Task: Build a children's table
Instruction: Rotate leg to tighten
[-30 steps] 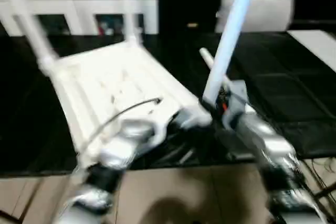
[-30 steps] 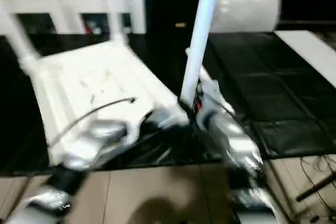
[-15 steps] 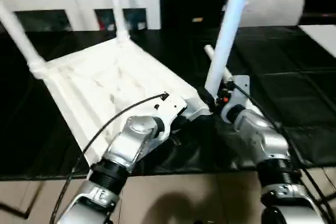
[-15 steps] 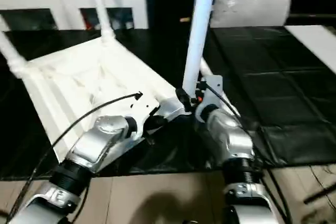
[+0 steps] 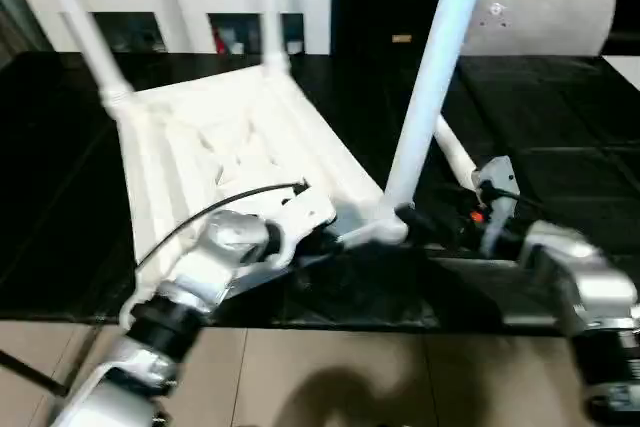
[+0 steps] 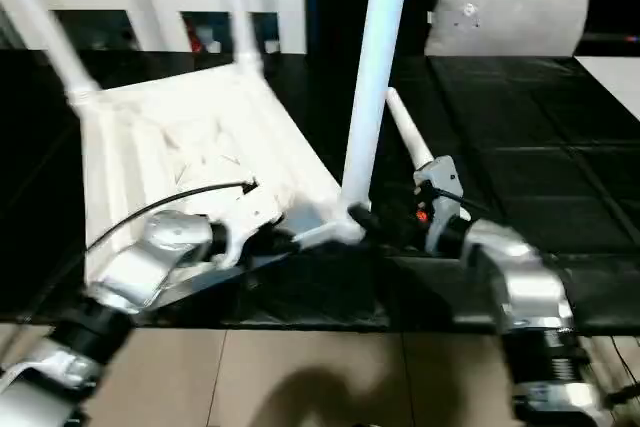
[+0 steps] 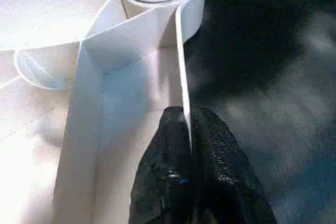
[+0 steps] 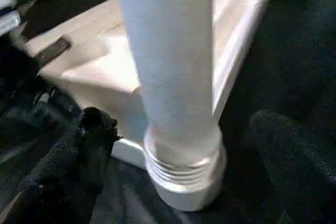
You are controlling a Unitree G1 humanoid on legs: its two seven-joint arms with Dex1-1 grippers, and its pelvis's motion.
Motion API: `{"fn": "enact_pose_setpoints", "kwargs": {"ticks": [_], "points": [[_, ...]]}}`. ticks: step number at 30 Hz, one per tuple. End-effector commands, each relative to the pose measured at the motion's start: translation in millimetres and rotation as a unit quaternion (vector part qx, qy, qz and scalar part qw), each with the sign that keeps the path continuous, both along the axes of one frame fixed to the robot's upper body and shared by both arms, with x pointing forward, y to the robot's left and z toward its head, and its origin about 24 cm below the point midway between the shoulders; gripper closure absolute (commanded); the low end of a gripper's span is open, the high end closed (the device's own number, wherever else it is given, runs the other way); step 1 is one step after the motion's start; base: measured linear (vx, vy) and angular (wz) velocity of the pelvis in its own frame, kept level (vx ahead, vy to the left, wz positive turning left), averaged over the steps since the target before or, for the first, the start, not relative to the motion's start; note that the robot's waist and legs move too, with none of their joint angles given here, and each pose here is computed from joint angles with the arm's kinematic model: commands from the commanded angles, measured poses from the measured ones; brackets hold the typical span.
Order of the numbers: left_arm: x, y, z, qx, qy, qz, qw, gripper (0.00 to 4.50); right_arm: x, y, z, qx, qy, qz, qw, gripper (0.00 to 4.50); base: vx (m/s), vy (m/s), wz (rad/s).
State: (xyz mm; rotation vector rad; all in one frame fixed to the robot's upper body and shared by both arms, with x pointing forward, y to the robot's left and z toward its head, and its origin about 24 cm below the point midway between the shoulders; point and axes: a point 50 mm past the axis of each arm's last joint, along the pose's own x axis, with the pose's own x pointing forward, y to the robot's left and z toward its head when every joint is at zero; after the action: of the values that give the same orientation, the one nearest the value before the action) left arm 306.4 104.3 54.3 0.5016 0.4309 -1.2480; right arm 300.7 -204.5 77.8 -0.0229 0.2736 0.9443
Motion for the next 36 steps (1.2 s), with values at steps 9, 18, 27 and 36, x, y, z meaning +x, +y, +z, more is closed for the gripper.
{"fn": "enact_pose_setpoints", "kwargs": {"ticks": [9, 18, 27, 36], "points": [[-22.3, 4, -9.6, 0.048, 0.03, -0.159, 0.986, 4.5, -11.4, 14.3, -0.5, -0.007, 0.019, 0.116, 0.993, 1.28, 0.0, 0.0, 0.0], [-20.7, 7, -8.6, 0.05, 0.028, -0.185, 0.981, 4.5, -21.6, 19.1, -6.2, -0.015, 0.056, 0.186, 0.981, 2.06, 0.0, 0.0, 0.0], [-21.7, 7, -10.2, 0.032, 0.036, -0.172, 0.984, 4.5, -29.1, 20.7, -9.1, -0.004, 0.073, 0.202, 0.977, 2.43, 0.0, 0.0, 0.0], [-13.8, -5, -7.9, -0.027, 0.047, -0.054, 0.997, 4.5, -23.6, 39.7, -20.2, 0.01, 0.074, 0.101, 0.992, 2.44, 0.0, 0.0, 0.0]]}}
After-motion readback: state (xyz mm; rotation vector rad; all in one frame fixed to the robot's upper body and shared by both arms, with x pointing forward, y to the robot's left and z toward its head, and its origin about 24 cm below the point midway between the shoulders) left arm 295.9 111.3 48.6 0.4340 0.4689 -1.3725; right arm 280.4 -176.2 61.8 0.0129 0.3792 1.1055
